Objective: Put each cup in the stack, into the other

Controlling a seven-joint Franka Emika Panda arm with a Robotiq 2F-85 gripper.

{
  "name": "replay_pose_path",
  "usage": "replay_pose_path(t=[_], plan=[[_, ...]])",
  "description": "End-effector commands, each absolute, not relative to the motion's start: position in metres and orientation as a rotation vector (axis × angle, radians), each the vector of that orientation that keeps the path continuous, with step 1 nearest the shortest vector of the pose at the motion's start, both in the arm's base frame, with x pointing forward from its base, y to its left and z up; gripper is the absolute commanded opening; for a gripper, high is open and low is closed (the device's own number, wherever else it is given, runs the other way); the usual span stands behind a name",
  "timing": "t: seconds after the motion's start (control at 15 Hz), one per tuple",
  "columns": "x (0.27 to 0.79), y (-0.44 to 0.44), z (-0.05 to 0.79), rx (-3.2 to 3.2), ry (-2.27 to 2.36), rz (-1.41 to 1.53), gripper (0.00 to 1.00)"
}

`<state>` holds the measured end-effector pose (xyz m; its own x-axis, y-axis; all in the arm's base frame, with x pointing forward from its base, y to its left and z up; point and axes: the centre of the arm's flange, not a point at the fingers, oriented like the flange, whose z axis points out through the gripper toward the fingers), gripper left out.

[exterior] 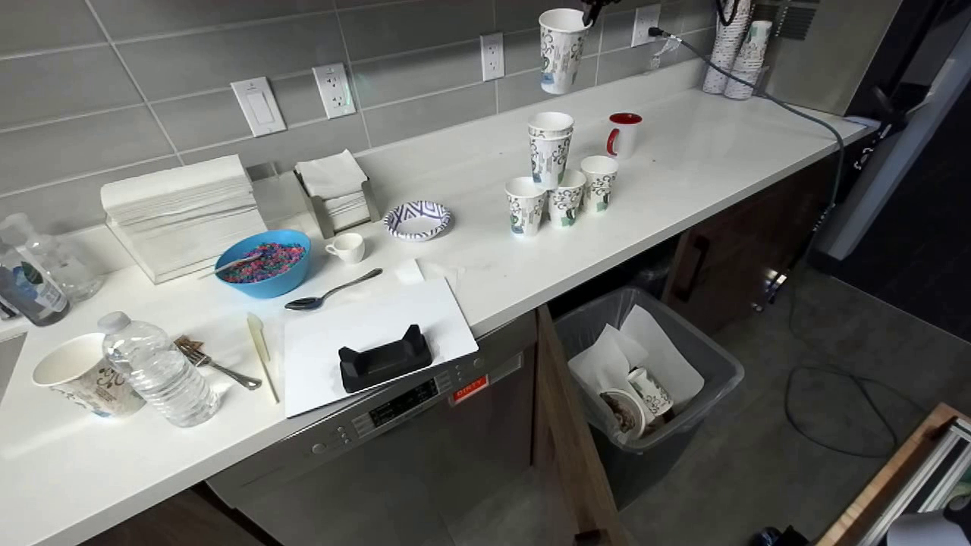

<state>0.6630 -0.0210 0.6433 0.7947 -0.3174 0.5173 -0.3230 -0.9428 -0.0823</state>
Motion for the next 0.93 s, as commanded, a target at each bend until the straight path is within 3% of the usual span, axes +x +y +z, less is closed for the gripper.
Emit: replay_pose_path(t=[0.0,0.87], plan=[[0.668,-0.014,0.64,3.018,-0.475,0.744,0.01],[0.677,-0.01,0.613,3.097,-0.449,0.632,0.01]])
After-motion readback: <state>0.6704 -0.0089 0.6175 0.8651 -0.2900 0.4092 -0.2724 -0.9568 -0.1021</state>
